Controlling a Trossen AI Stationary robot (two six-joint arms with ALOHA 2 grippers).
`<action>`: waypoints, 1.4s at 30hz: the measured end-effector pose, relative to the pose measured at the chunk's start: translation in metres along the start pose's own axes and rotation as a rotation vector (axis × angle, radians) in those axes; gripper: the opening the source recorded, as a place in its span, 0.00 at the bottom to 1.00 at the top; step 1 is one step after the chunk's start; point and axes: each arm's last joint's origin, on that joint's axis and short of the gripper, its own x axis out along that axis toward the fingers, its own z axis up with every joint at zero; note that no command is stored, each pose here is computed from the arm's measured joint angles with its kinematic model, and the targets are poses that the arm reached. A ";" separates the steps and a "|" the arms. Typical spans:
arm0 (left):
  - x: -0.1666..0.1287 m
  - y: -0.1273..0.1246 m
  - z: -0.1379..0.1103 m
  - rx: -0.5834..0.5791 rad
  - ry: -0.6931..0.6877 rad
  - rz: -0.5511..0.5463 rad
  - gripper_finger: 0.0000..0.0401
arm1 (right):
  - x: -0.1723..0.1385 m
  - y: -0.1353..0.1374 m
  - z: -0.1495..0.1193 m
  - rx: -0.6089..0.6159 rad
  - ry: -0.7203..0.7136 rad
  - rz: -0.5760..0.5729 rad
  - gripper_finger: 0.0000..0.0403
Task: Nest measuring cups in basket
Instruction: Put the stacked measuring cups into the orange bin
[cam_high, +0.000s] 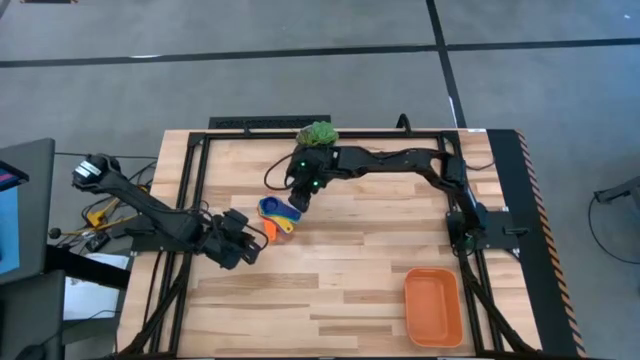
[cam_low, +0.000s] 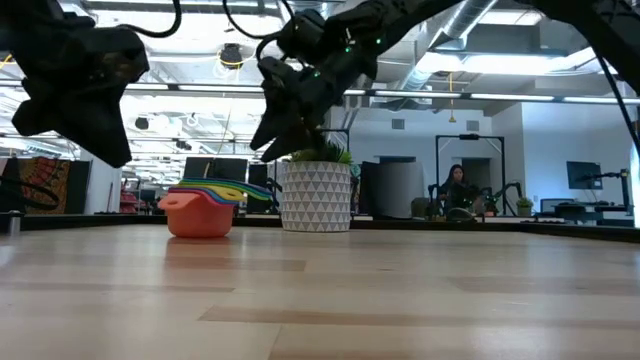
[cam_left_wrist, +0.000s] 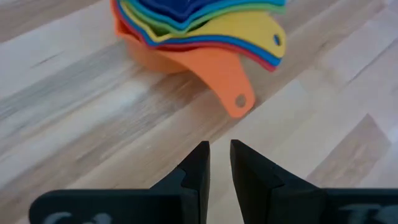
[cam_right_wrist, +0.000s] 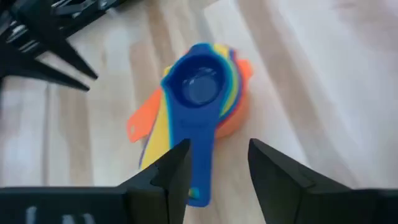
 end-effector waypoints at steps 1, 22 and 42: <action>0.002 0.000 -0.001 -0.001 0.001 0.006 0.12 | -0.003 0.000 0.001 0.000 -0.007 -0.025 0.44; 0.057 0.021 0.013 -0.031 -0.044 -0.068 0.00 | 0.026 0.000 -0.017 0.075 0.028 -0.187 0.20; 0.064 0.025 0.028 -0.059 -0.066 -0.100 0.00 | 0.033 0.026 -0.026 0.002 0.083 -0.029 0.16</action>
